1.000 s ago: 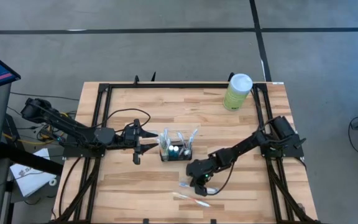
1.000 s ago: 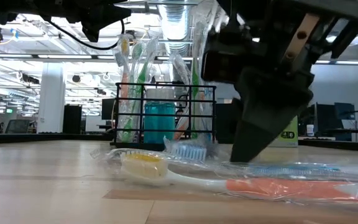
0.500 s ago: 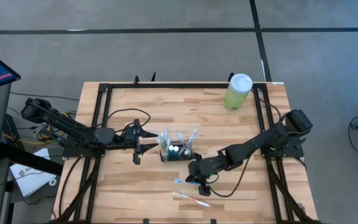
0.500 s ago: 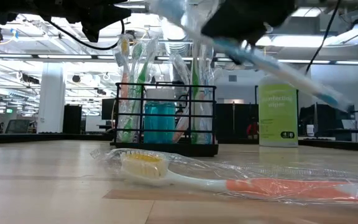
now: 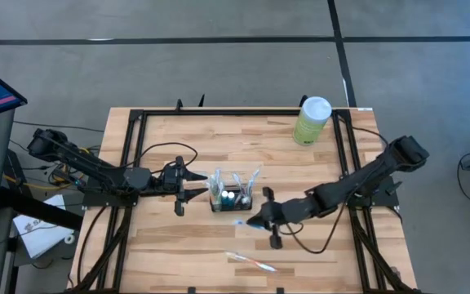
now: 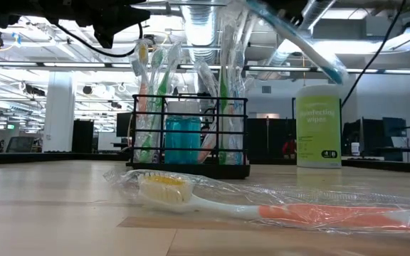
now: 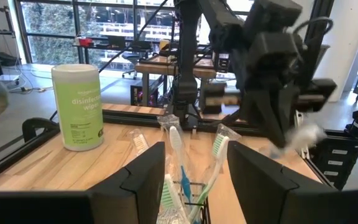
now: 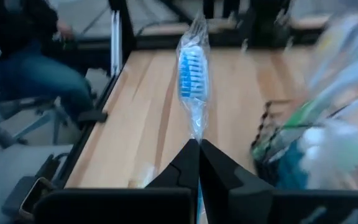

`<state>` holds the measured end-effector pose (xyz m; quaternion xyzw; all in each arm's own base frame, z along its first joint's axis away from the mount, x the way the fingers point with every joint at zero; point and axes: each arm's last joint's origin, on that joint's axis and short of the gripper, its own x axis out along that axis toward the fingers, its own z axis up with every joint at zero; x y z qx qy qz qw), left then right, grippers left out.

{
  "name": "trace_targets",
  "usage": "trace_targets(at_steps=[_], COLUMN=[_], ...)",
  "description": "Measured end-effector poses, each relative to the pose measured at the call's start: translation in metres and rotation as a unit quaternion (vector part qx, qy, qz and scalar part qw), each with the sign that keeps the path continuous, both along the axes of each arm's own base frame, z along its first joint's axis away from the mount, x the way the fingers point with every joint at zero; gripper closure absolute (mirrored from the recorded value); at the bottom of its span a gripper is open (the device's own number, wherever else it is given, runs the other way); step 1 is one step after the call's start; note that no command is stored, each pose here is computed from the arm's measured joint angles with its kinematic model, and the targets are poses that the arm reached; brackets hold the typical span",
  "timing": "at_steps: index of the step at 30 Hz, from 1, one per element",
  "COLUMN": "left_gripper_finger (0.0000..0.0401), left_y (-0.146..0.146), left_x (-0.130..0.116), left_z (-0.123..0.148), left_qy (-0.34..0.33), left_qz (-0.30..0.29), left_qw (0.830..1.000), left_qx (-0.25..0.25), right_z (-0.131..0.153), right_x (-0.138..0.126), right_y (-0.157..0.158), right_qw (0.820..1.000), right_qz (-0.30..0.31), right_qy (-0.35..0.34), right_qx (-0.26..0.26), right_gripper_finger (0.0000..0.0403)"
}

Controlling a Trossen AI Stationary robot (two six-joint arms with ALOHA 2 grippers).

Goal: Pick & Place toothbrushing station
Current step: Put the blue toothbrush into the mesh

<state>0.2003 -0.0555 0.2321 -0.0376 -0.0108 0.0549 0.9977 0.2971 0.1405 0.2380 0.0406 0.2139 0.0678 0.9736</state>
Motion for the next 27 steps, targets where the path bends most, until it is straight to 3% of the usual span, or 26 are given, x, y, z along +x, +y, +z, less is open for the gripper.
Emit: trace_targets(at_steps=[8, 11, 17, 27], left_gripper_finger=[0.0234, 0.0234, 0.0234, 0.0234], left_y=[0.0, 0.0, 0.0, 0.0], left_x=[0.0, 0.0, 0.0, 0.0], left_z=[0.0, 0.0, 0.0, 0.0], left_qy=[0.001, 0.001, 0.001, 0.001], left_qz=[0.0, 0.0, 0.0, 0.0], left_qw=[1.0, 1.0, 1.0, 1.0], left_qx=[0.0, 0.0, 0.0, 0.0], right_z=[0.011, 0.014, 0.015, 0.017], right_x=[-0.027, -0.033, -0.035, -0.032], right_y=[-0.015, -0.021, -0.039, -0.075], right_qw=[0.993, 0.987, 0.968, 0.941], right_qz=[-0.024, -0.06, -0.109, -0.173], right_qy=[-0.113, -0.146, -0.22, -0.286], right_qx=[-0.004, -0.019, -0.043, -0.059], right_gripper_finger=[0.0403, 0.0403, 0.0403, 0.0403])
